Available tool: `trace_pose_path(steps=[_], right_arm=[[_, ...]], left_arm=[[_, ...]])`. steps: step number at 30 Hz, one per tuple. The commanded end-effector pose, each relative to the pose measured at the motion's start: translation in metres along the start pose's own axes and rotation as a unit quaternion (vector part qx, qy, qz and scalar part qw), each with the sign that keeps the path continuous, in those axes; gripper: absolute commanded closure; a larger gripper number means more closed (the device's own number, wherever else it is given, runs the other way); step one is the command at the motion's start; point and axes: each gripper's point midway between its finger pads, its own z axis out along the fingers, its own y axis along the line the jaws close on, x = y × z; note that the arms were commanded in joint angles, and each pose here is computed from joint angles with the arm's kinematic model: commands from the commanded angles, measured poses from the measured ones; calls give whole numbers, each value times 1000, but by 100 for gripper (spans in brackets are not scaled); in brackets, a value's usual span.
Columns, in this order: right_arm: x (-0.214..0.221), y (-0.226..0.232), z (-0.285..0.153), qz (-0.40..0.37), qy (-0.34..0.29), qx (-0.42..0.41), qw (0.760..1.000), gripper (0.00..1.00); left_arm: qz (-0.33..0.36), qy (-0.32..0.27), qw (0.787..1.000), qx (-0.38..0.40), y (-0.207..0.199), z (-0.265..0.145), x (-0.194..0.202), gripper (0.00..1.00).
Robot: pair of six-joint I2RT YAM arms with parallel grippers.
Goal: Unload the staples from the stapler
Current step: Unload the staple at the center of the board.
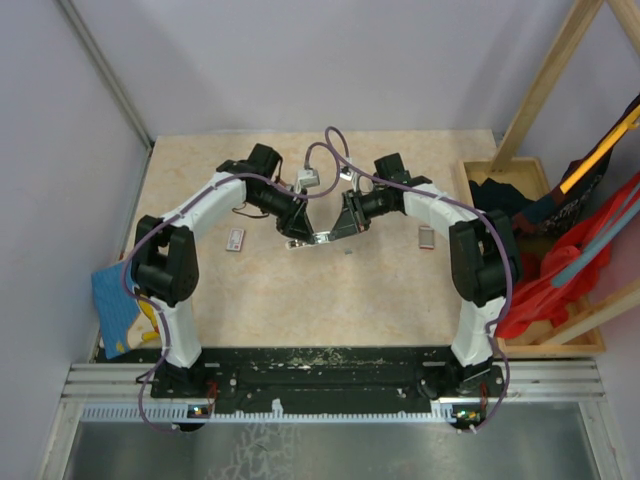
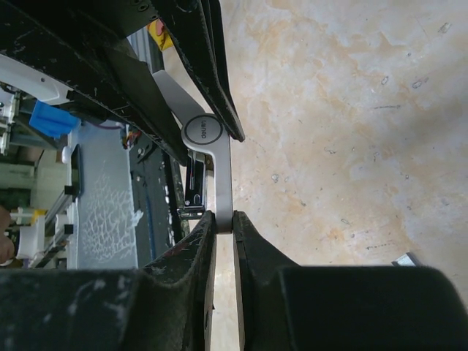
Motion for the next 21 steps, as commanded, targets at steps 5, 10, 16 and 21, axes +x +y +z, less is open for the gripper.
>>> trace_pose_path(steps=[5, 10, 16, 21], right_arm=[[-33, 16, -10, -63, -32, 9, 997, 66], [-39, 1, -21, -53, -46, 39, 997, 60], [-45, -15, -35, -42, -65, 68, 995, 60], [-50, -22, -45, -44, -76, 93, 992, 58]], left_arm=[[12, -1, 999, -50, 13, -6, -5, 97], [13, -1, 997, -80, 23, -6, -3, 100], [9, 6, 991, -131, 40, -9, 2, 100], [8, 14, 984, -180, 54, -13, 5, 100]])
